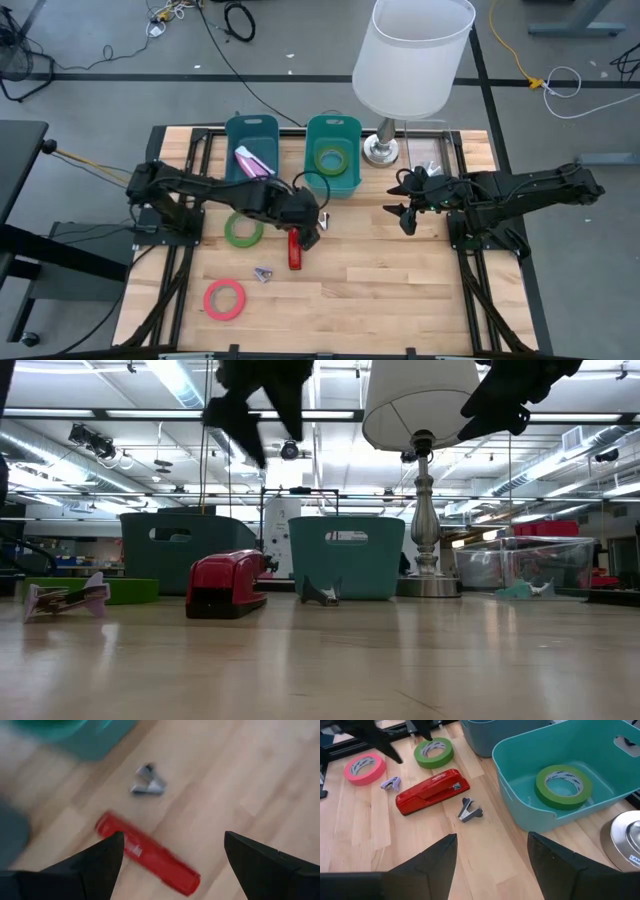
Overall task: Pick and place Stapler, Stapler remover, tape
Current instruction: Put the red stapler into the blue bin
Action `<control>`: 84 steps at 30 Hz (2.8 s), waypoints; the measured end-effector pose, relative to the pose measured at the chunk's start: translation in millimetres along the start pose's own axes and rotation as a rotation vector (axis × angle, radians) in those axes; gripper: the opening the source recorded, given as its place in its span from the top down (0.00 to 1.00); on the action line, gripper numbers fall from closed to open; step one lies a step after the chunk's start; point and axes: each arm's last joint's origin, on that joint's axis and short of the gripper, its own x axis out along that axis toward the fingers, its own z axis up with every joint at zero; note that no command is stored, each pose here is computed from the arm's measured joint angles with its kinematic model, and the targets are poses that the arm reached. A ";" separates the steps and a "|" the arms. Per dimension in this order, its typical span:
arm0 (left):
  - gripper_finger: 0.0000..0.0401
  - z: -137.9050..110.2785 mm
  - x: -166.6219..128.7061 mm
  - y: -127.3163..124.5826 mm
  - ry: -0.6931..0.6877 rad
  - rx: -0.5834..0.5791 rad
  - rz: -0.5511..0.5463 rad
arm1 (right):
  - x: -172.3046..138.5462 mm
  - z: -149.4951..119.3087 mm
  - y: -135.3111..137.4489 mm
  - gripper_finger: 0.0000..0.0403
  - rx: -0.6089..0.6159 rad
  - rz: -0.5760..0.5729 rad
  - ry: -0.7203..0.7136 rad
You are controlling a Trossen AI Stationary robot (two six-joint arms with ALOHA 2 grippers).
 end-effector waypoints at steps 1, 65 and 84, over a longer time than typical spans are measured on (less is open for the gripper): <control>0.14 -0.9 2.5 2.5 0.023 -0.059 0.025 | 0.0 -0.1 0.1 0.41 0.000 0.000 0.000; 0.51 -20.8 116.1 4.5 0.297 -0.476 0.308 | 0.7 -3.3 -1.1 0.41 -0.007 -0.017 0.035; 0.61 -21.2 115.6 3.2 0.345 -0.452 0.272 | 0.6 -3.3 -1.1 0.41 -0.012 -0.017 0.034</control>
